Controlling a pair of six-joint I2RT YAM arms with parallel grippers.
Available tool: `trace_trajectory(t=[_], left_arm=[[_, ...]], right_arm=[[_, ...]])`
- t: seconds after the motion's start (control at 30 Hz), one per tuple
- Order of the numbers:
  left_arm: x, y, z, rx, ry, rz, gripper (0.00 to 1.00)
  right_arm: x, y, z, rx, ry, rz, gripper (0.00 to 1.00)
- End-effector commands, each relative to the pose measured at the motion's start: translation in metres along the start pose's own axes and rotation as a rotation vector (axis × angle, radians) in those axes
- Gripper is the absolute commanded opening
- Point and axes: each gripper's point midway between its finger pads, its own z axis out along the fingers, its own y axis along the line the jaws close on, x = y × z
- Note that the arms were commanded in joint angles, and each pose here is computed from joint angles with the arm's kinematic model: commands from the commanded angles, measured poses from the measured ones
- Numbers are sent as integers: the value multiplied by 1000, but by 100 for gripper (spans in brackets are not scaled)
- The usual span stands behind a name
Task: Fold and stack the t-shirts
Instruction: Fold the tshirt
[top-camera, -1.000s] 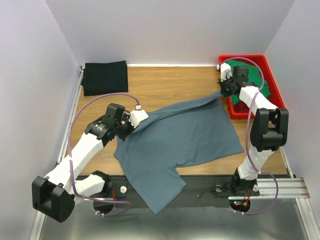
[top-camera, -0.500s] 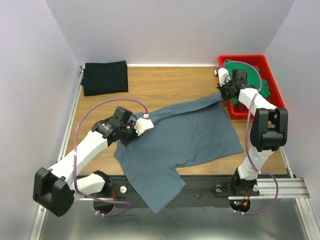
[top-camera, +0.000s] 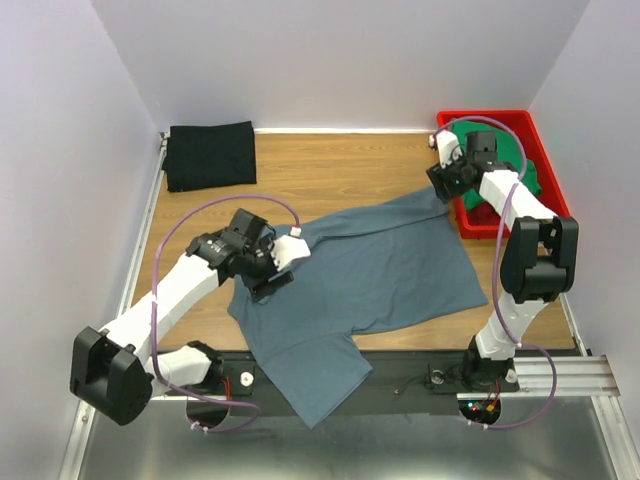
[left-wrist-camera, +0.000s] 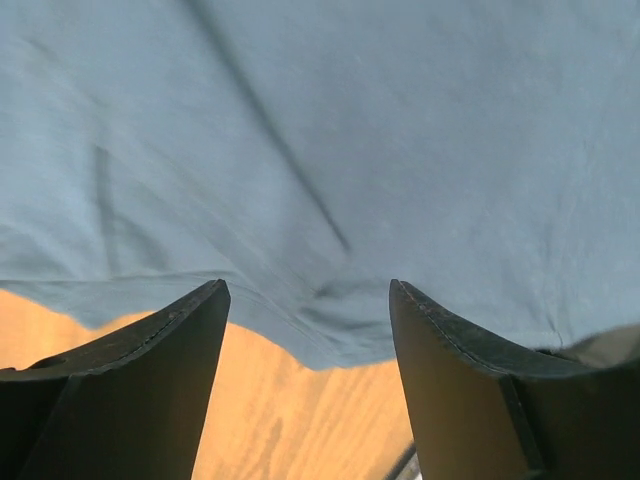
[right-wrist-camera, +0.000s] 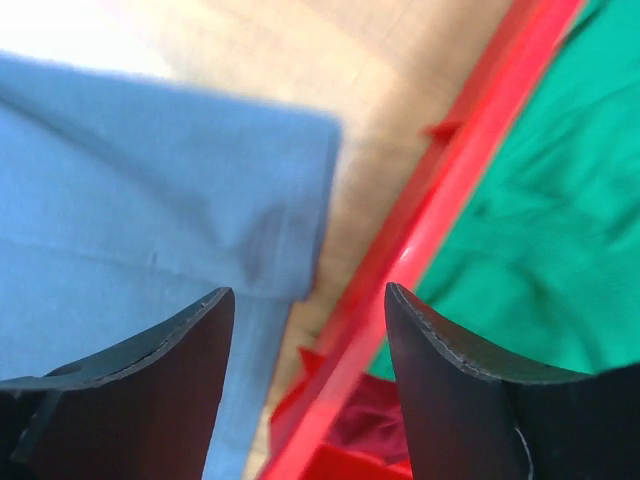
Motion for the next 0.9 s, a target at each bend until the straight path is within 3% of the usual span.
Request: trace_trajectory(t=[0.0, 0.17, 0.37, 0.5, 0.77, 0.87], left_arm=[[-31, 43, -18, -128, -117, -67, 76], [-7, 136, -29, -269, -136, -337, 73], [43, 189, -16, -301, -60, -564, 60], [82, 196, 9, -275, 34, -663, 59], [106, 169, 44, -164, 107, -714, 56], [115, 169, 53, -170, 129, -732, 44]], right_arm=[[-42, -9, -19, -16, -97, 34, 67], [-48, 11, -4, -74, -76, 35, 56], [-30, 42, 27, -135, 21, 13, 45], [-17, 47, 45, -138, 79, 21, 42], [11, 50, 61, -129, 180, 21, 41], [18, 51, 63, -125, 204, 24, 41]])
